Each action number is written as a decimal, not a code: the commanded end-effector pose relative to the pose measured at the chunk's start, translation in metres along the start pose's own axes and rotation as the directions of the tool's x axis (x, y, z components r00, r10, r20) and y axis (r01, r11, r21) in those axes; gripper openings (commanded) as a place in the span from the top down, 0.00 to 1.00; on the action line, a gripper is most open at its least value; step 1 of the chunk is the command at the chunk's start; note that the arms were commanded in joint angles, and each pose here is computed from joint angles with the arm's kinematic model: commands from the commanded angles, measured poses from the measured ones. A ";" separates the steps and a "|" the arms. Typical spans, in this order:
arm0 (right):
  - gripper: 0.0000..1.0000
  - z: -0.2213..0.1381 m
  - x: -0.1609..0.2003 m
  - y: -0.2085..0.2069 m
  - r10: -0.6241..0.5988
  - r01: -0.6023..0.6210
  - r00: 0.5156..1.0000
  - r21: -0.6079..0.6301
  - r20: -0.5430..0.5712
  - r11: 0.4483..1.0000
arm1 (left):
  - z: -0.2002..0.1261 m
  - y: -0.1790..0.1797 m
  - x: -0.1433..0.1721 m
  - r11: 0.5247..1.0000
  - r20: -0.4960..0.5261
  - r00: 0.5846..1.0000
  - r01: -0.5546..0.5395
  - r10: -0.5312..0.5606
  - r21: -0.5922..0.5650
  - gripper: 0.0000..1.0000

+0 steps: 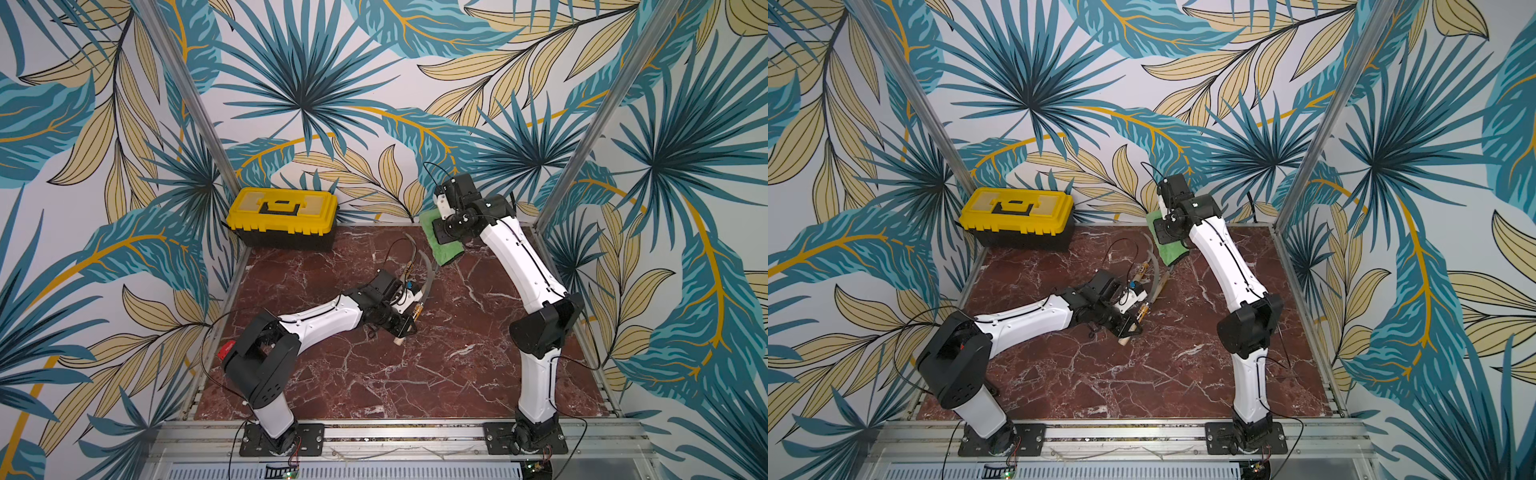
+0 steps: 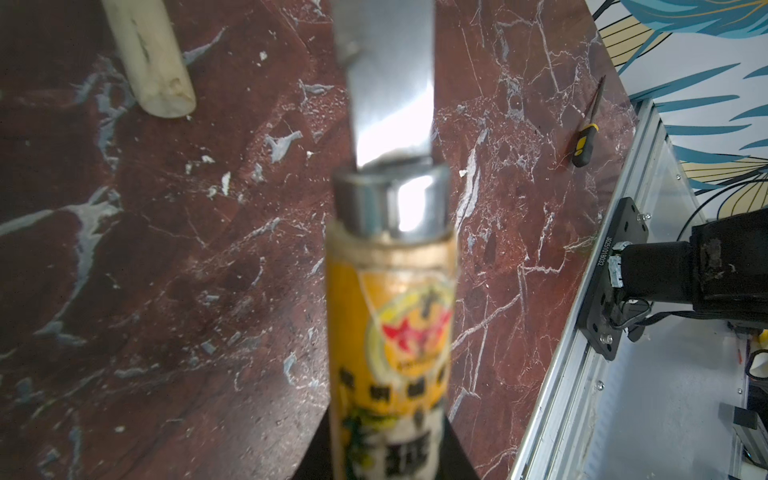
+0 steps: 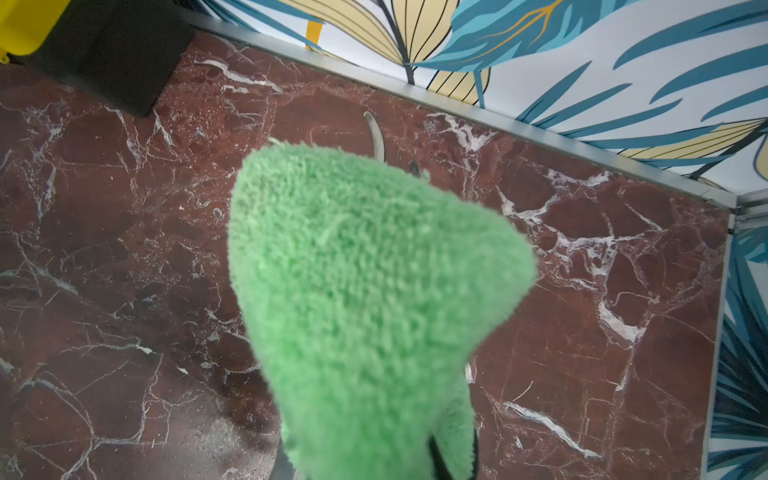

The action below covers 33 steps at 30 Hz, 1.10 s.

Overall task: Wipe small sickles with rags
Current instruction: Wipe the small sickle.

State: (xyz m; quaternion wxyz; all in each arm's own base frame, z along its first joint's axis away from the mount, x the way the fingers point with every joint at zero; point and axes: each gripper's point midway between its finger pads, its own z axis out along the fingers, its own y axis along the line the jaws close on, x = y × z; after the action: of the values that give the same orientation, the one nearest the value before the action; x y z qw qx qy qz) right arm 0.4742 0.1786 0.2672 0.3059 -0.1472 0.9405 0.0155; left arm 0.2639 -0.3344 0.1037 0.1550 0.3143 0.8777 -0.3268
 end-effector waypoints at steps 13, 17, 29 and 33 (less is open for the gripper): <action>0.97 0.040 0.065 0.035 -0.002 -0.022 0.981 -0.119 -0.196 0.993 | -0.003 0.001 -0.032 1.000 0.080 0.997 -0.016 0.018 -0.024 1.00; 0.97 0.046 0.080 0.040 0.020 -0.053 0.975 -0.142 -0.221 0.989 | -0.007 -0.001 -0.039 1.000 0.108 0.994 -0.011 0.013 -0.022 1.00; 0.97 0.054 0.114 0.073 0.106 -0.168 0.963 -0.244 -0.248 0.955 | -0.005 -0.003 -0.054 1.000 0.144 0.990 -0.007 0.007 -0.002 1.00; 0.97 0.060 0.128 0.088 0.154 -0.225 0.955 -0.279 -0.255 0.934 | -0.005 -0.004 -0.061 1.000 0.157 0.988 -0.008 0.007 0.004 1.00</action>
State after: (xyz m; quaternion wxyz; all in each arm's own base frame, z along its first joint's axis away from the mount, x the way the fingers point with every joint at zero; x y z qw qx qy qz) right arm 0.4046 0.2095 0.1507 0.1898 -0.1070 0.9684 0.1217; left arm 0.2751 -0.3285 0.0869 0.1257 0.2525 0.9091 -0.3066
